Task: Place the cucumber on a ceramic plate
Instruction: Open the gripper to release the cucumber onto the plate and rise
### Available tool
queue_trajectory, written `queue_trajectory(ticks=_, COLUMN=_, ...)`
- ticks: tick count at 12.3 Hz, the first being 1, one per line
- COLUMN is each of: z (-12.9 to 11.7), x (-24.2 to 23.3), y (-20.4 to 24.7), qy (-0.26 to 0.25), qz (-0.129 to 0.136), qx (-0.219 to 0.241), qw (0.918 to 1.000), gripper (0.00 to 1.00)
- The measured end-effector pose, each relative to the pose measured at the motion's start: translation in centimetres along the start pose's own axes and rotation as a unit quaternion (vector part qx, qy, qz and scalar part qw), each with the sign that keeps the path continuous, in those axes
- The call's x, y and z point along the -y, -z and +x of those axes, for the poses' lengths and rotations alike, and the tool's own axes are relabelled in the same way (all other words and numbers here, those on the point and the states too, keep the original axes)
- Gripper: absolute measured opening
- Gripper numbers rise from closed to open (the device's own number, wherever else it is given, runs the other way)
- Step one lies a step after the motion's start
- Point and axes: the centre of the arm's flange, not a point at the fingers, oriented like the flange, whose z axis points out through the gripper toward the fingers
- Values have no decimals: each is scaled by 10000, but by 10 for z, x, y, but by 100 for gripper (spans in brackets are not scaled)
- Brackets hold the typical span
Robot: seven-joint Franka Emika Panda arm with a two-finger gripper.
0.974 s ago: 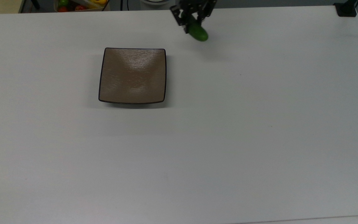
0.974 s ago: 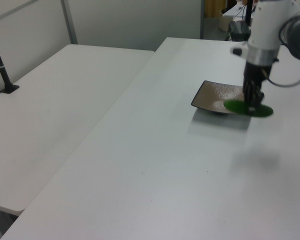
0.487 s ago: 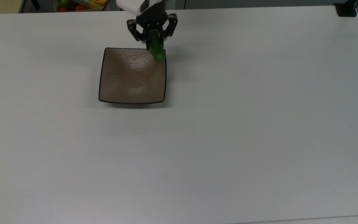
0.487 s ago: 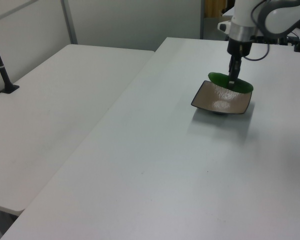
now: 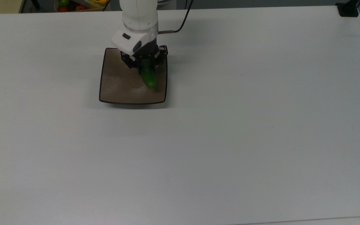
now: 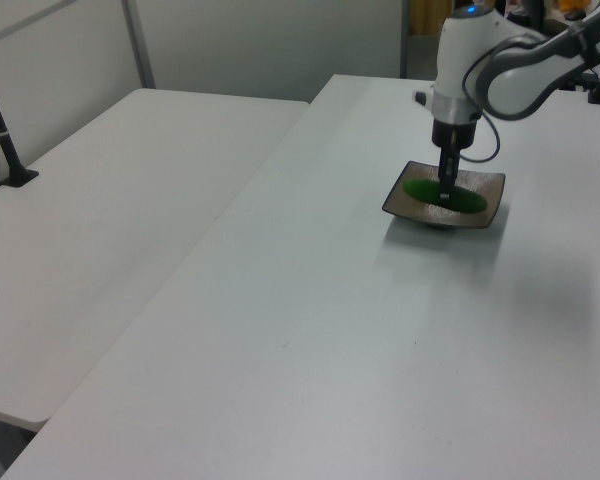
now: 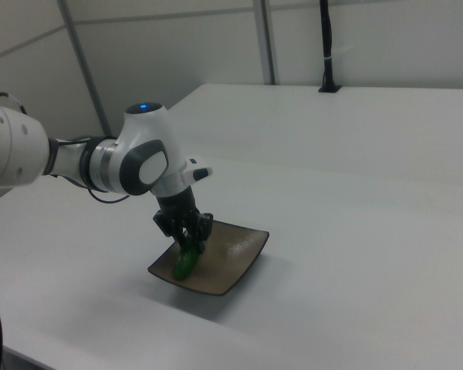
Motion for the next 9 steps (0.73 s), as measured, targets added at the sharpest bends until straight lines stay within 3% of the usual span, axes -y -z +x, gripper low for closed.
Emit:
queue_trajectory(ticks=2, z=2, x=0, y=-15, qy=8, qz=19, qx=104, qw=9999, gripper=46)
queue_trajectory(ticks=3, z=2, x=0, y=-17, qy=9, qz=23, qx=122, qw=9999, gripper=55)
queue_trajectory(ticks=6, z=7, x=-2, y=-10, qy=-3, qz=6, qx=38, qw=10000, gripper=97)
queue_trajectory(ticks=9, z=26, x=-15, y=25, qy=-163, qz=-71, qx=-343, qw=9993, gripper=100)
